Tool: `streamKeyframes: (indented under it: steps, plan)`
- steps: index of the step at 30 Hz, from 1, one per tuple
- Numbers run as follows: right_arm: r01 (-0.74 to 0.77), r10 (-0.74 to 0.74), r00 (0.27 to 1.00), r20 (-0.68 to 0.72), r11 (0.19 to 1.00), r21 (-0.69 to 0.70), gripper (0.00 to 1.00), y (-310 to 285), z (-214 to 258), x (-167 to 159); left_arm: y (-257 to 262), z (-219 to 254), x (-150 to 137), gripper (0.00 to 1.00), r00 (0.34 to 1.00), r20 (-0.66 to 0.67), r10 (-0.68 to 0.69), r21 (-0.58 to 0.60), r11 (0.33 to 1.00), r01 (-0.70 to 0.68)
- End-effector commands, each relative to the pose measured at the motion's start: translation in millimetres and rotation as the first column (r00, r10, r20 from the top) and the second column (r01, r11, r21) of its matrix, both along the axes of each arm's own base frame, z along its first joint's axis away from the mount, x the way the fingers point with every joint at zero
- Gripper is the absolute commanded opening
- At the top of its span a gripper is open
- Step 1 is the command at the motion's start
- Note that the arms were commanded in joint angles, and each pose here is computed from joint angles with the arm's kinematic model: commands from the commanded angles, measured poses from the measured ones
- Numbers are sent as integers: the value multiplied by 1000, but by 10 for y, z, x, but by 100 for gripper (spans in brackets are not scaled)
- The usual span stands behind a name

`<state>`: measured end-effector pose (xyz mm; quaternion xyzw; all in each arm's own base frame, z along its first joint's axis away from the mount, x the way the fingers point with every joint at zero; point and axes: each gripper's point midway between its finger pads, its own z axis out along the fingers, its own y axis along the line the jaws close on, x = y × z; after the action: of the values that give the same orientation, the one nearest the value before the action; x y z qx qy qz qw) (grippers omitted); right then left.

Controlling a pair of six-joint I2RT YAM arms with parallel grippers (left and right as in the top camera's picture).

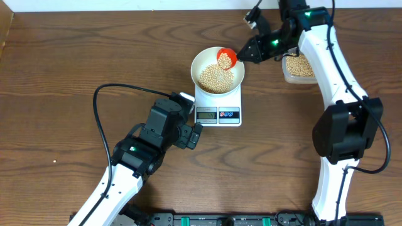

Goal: Scoop item into bowl and weigh 50g on scale
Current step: 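Tilt the scoop to trickle soybeans into the bowl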

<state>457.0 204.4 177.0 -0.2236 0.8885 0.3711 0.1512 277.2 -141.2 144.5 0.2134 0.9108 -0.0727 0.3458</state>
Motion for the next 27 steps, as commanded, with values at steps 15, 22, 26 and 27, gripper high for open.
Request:
streamKeyframes:
  steps: [15,22,26,27]
  plan:
    - [-11,8,999,42,997,80,1,39,352,-30,11,30,26,97,1000,7,3,5,1000,-3]
    - [-35,31,998,62,997,71,1,65,343,-47,11,30,26,97,1000,7,4,5,1000,-4]
    - [-43,42,996,82,999,15,1,81,275,-47,11,30,26,97,1000,7,3,5,1000,-3]
    - [-46,46,995,85,999,-1,1,89,255,-53,11,30,26,97,1000,7,3,5,1000,-3]
